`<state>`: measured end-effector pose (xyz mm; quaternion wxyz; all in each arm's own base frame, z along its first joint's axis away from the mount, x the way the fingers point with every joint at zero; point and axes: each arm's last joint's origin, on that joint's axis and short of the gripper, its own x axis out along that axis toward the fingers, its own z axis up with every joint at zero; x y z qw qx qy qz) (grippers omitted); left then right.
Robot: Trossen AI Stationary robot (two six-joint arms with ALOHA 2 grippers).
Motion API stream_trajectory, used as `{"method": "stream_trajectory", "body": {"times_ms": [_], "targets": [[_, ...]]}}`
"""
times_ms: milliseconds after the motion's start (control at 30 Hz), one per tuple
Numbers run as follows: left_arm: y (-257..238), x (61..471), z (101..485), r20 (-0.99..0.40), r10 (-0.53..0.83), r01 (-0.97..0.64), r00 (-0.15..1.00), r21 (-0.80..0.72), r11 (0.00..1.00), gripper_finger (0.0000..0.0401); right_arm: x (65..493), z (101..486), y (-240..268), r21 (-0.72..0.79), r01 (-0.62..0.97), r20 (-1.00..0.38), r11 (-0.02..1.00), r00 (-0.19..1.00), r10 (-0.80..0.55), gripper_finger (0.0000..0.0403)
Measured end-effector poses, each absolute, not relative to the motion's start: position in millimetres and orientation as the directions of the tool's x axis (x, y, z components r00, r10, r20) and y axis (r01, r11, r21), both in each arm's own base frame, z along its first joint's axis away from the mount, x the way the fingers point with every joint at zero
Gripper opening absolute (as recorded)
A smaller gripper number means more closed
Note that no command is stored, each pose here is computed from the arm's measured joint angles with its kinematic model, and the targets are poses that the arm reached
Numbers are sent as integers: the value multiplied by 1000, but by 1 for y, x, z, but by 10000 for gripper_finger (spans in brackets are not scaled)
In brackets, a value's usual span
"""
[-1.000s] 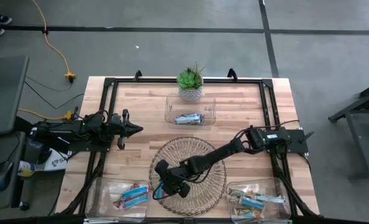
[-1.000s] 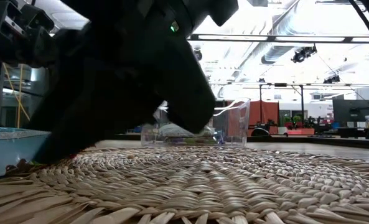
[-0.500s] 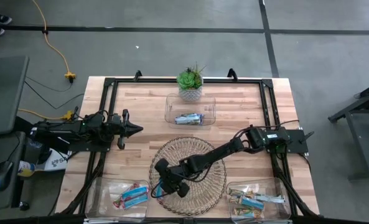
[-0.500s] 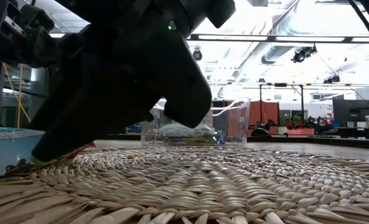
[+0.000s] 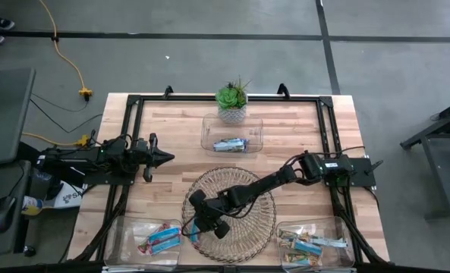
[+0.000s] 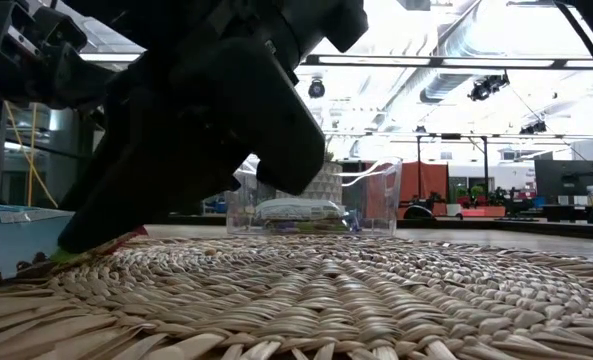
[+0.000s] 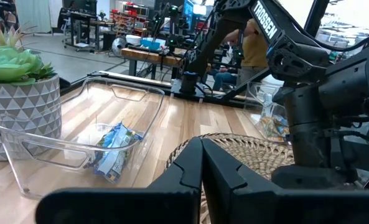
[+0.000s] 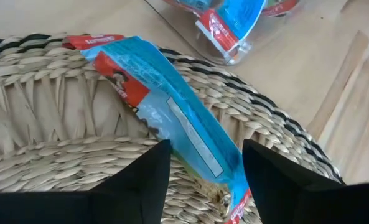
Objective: Pick and place Granola Bars by type
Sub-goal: Put the red granola bar into the bottom left transparent bin
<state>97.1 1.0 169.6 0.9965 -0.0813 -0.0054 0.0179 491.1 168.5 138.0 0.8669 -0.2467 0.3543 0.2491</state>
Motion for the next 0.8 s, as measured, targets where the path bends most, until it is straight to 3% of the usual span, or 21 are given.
{"method": "stream_trajectory", "body": {"times_ms": [500, 800], "targets": [[1, 97, 170, 8, 36, -34, 999, -162, 986, 1, 490, 129, 169, -217, -630, -754, 746, 593, 282, 153], [1, 97, 170, 8, 36, -35, 999, -162, 986, 1, 491, 129, 168, -194, -579, -755, 792, 603, 256, 127]]}}
